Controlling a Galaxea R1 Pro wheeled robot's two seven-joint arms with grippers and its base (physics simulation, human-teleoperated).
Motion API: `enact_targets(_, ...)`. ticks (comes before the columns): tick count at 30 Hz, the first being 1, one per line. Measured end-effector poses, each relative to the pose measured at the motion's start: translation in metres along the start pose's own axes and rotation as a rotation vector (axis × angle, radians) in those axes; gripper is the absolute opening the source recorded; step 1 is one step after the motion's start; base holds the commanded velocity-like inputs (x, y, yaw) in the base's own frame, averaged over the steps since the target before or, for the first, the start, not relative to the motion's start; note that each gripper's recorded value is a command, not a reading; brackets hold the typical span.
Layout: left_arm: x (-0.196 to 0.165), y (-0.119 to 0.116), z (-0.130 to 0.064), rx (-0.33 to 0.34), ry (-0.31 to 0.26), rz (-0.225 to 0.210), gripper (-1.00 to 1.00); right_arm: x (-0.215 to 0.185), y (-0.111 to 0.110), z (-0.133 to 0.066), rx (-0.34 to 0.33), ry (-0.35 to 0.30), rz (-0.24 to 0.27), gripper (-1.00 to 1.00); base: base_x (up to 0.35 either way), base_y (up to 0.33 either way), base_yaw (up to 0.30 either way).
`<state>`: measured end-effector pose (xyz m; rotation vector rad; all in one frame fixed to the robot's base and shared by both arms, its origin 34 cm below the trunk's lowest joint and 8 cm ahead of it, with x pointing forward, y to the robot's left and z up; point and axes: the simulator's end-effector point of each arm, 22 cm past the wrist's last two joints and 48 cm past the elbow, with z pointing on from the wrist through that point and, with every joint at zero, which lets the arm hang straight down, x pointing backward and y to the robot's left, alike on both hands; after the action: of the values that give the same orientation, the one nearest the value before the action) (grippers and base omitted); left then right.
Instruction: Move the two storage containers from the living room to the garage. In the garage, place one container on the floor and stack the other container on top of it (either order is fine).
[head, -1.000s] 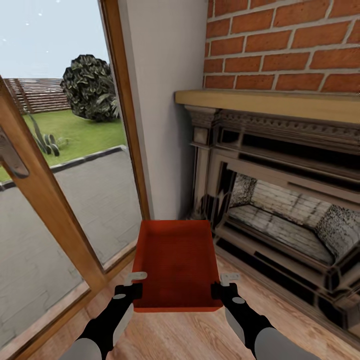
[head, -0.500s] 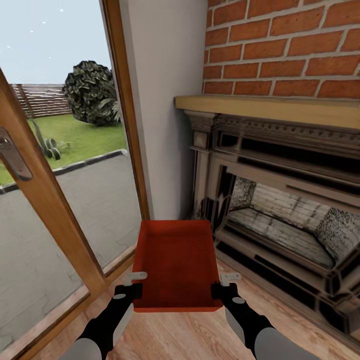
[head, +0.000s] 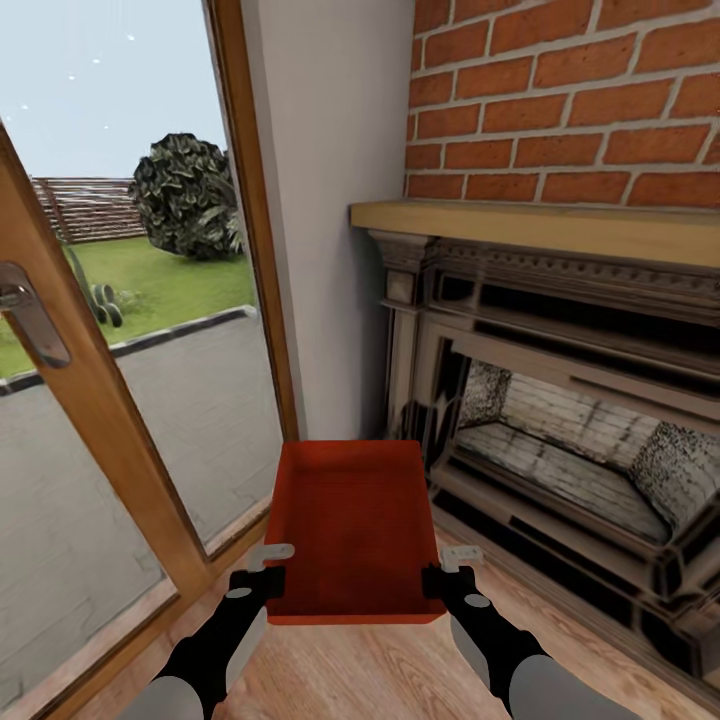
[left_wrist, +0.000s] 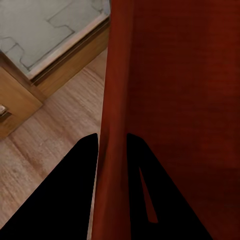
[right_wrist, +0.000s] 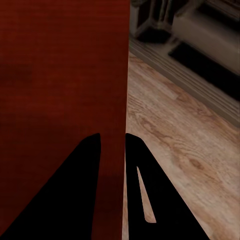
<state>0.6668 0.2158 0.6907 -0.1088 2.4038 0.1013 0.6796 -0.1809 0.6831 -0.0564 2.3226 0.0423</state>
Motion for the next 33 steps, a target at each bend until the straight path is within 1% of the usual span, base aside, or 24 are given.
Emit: enact_targets(33,-0.026,0.000,-0.014,0.002,-0.052,-0.006,-1.00,-0.028,0.000,-0.012,0.002,-0.052,-0.003,-1.00,0.000,0.000,0.000)
